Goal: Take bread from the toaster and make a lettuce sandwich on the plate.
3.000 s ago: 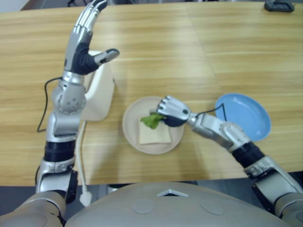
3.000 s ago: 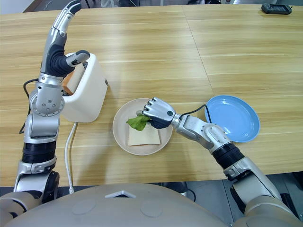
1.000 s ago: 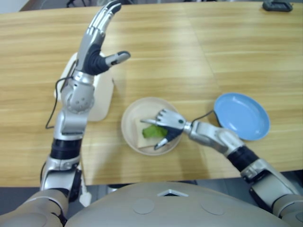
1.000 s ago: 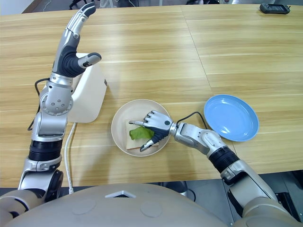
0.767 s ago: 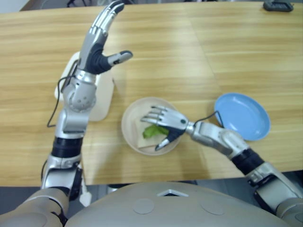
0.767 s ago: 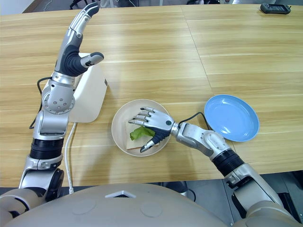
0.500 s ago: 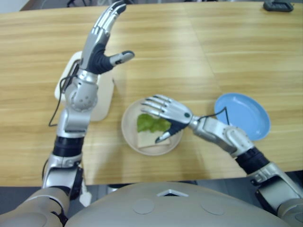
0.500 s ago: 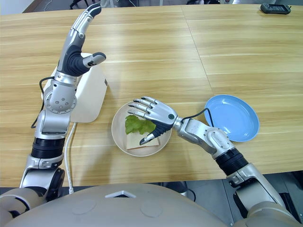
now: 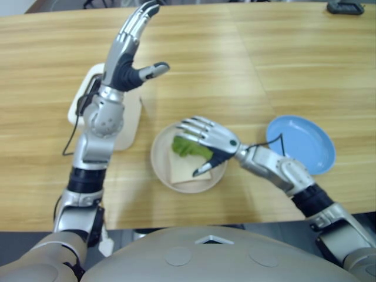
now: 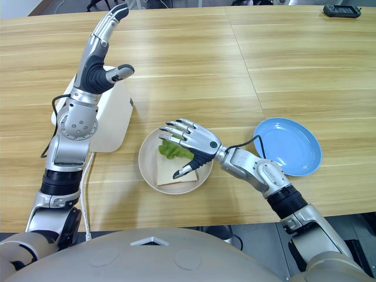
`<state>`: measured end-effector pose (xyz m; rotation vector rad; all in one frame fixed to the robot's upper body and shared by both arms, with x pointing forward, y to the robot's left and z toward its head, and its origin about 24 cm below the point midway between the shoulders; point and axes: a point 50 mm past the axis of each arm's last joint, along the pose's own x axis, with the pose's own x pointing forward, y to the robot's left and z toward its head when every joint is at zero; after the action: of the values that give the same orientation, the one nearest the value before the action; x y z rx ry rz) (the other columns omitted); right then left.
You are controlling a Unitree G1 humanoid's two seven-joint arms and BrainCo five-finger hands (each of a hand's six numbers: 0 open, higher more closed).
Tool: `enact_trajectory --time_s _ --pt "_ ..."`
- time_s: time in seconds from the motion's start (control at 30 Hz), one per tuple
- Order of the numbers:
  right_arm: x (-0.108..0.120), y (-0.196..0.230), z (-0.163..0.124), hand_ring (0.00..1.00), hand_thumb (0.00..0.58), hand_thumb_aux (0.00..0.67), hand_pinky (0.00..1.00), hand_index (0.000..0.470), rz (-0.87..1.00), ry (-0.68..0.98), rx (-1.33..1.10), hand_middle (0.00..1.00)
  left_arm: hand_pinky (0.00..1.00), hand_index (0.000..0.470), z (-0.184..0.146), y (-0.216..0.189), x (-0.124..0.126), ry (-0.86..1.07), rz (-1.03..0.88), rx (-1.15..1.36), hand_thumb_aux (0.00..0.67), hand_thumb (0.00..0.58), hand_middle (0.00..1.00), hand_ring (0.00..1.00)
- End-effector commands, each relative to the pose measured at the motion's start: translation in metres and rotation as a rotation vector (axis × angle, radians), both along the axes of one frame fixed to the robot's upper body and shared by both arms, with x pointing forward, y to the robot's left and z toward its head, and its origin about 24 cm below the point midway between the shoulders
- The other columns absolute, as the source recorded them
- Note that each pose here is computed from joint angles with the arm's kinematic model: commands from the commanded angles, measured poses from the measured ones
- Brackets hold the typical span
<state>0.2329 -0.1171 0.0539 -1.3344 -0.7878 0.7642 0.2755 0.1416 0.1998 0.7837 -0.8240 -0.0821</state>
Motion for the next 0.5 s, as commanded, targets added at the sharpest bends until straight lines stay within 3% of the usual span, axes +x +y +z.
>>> enact_trajectory --time_s 0.03,0.2,0.37,0.5 --pt "0.004 -0.004 -0.005 0.00 0.000 0.000 0.00 0.000 -0.017 0.024 0.006 0.00 0.00 0.000 -0.001 -0.002 0.003 0.007 -0.003 0.013 0.000 0.000 0.00 0.00" --pt "0.014 -0.021 0.002 0.00 0.000 0.000 0.00 0.000 -0.092 -0.020 0.040 0.00 0.00 0.000 0.004 0.009 0.004 -0.009 0.036 0.019 0.000 0.000 0.00 0.00" --pt "0.022 -0.060 0.027 0.00 0.000 0.000 0.00 0.000 -0.245 -0.117 0.129 0.00 0.00 0.000 0.012 0.050 0.009 0.027 0.167 0.006 0.000 0.000 0.00 0.00" --pt "0.018 -0.082 0.030 0.00 0.000 0.000 0.00 0.000 -0.338 -0.147 0.137 0.00 0.00 0.000 0.014 0.072 0.008 0.054 0.230 0.034 0.000 0.000 0.00 0.00"
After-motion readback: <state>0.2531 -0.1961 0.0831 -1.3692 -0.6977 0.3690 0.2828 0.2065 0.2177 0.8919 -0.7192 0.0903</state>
